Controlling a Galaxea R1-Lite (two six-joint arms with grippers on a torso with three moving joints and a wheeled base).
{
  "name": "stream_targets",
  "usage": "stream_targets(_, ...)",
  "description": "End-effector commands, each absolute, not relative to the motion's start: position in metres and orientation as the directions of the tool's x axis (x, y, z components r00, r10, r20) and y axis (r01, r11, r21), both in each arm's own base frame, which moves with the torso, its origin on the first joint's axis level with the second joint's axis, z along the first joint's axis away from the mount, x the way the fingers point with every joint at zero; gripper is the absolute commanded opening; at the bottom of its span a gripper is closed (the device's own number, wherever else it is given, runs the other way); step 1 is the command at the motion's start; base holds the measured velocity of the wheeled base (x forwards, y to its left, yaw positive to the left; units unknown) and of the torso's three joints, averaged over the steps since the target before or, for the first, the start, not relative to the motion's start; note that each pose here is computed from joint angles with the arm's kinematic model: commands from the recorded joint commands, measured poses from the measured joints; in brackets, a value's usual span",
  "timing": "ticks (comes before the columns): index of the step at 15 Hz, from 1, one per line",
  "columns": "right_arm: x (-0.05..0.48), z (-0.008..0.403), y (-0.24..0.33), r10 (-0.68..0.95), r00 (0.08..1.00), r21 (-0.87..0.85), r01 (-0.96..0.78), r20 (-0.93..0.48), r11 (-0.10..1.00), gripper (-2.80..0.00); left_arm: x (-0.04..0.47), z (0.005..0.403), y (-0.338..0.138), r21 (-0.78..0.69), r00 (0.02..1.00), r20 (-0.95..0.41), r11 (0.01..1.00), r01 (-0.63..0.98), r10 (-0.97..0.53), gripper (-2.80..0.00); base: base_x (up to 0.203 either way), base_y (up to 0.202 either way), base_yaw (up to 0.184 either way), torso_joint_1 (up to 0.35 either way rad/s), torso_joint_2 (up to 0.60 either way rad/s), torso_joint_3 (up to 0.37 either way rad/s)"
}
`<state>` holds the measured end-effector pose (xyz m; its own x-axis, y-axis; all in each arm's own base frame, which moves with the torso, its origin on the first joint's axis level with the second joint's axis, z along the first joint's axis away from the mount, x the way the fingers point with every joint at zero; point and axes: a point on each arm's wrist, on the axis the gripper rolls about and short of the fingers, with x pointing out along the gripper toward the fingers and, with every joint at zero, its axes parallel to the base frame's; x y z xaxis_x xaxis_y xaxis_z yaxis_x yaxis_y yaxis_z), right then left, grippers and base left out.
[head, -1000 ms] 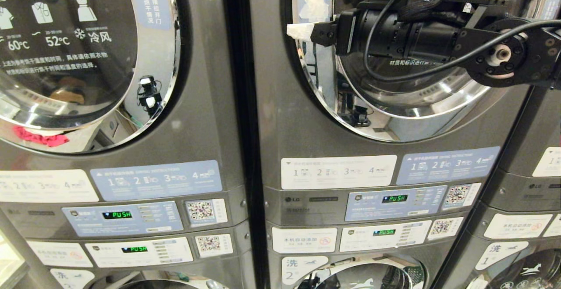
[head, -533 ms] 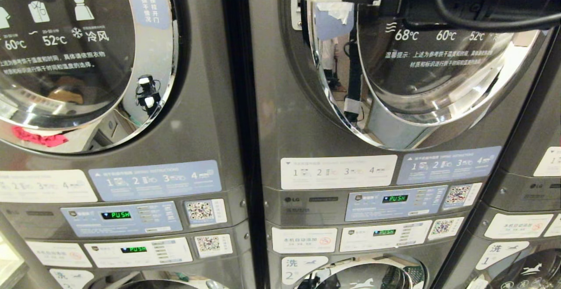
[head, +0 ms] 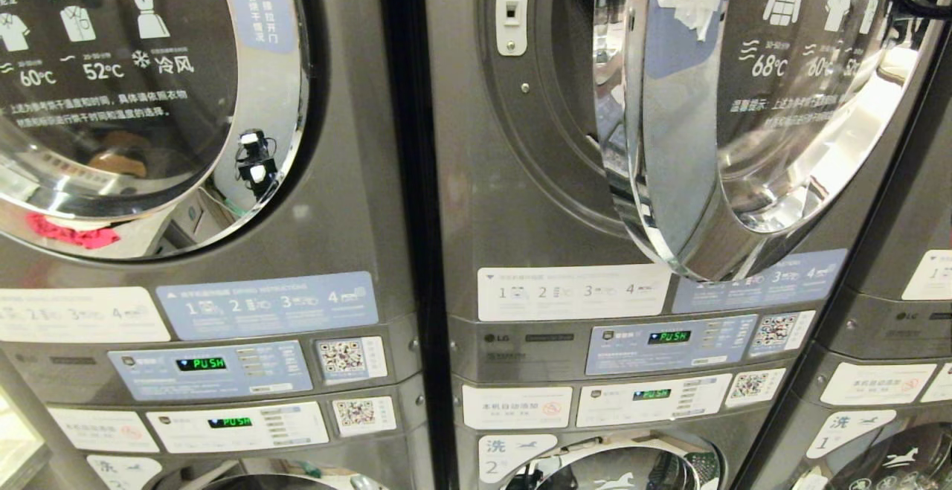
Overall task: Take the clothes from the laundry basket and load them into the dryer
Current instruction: Open the dryer
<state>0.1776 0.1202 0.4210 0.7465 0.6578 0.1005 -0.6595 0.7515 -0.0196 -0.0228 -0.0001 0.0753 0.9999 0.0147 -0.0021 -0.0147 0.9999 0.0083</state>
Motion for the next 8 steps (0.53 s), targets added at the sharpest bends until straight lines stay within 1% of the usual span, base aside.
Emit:
stream_targets(1, 0.142, 0.424, 0.094, 0.616, 0.775, -0.018, -0.620, 0.140, 0.784, 0.00, -0.023, 0.075, 0.000, 0.009, 1.000, -0.003, 1.000, -0.015, 0.015, -2.80, 0.000, 0.000, 0.000, 0.000, 0.00, 0.000)
stream_targets(5, 0.090, 0.409, 0.059, 0.601, 0.781, -0.002, -0.610, 0.171, 0.793, 0.00, -0.023, 0.075, 0.000, 0.009, 1.000, -0.003, 1.000, -0.015, 0.015, -2.80, 0.000, 0.000, 0.000, 0.000, 0.00, 0.000)
stream_targets(8, 0.056, 0.381, 0.038, 0.588, 0.794, 0.058, -0.602, 0.158, 0.797, 0.00, -0.023, 0.075, 0.000, 0.009, 1.000, -0.003, 1.000, -0.015, 0.015, -2.80, 0.000, 0.000, 0.000, 0.000, 0.00, 0.000)
